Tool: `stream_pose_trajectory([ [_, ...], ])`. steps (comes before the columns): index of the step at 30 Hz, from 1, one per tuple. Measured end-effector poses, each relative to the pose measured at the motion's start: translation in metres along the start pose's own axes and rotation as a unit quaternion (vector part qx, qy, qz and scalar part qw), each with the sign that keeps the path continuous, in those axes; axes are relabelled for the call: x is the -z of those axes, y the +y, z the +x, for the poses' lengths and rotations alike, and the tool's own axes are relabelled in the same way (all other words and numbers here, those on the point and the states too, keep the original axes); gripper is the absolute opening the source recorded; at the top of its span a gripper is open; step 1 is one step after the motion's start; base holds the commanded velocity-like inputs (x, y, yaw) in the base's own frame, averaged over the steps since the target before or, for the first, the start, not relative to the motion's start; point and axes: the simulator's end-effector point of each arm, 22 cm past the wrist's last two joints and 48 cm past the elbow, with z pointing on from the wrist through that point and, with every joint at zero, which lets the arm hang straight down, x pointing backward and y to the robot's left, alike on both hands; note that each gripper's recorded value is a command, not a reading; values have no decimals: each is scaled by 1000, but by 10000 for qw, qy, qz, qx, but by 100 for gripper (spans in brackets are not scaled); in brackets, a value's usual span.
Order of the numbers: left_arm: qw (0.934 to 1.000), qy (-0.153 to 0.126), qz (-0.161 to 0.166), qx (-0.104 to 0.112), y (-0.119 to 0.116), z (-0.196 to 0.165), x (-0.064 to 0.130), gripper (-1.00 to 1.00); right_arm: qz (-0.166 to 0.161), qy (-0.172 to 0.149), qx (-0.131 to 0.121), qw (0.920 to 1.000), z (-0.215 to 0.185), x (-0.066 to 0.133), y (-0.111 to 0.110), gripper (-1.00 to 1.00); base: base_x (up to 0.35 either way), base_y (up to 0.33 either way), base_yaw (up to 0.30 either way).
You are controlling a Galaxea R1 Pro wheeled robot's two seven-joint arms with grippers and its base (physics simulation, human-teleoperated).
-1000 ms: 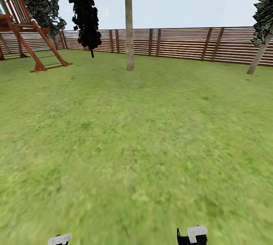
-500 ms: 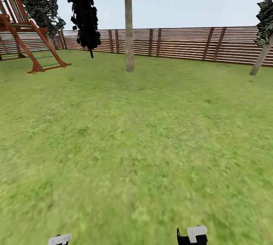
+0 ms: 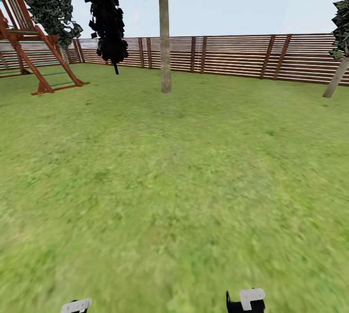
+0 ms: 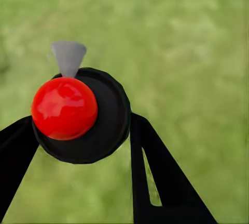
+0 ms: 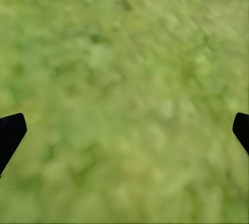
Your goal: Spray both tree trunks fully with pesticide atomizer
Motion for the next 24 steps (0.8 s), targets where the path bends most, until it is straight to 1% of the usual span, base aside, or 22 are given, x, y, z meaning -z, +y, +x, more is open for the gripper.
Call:
stream_pose_trajectory([
  [24,10000,3,-6,9,0,0,0,-100,0,0,0,10000,0,0,0,100,338,0,0],
])
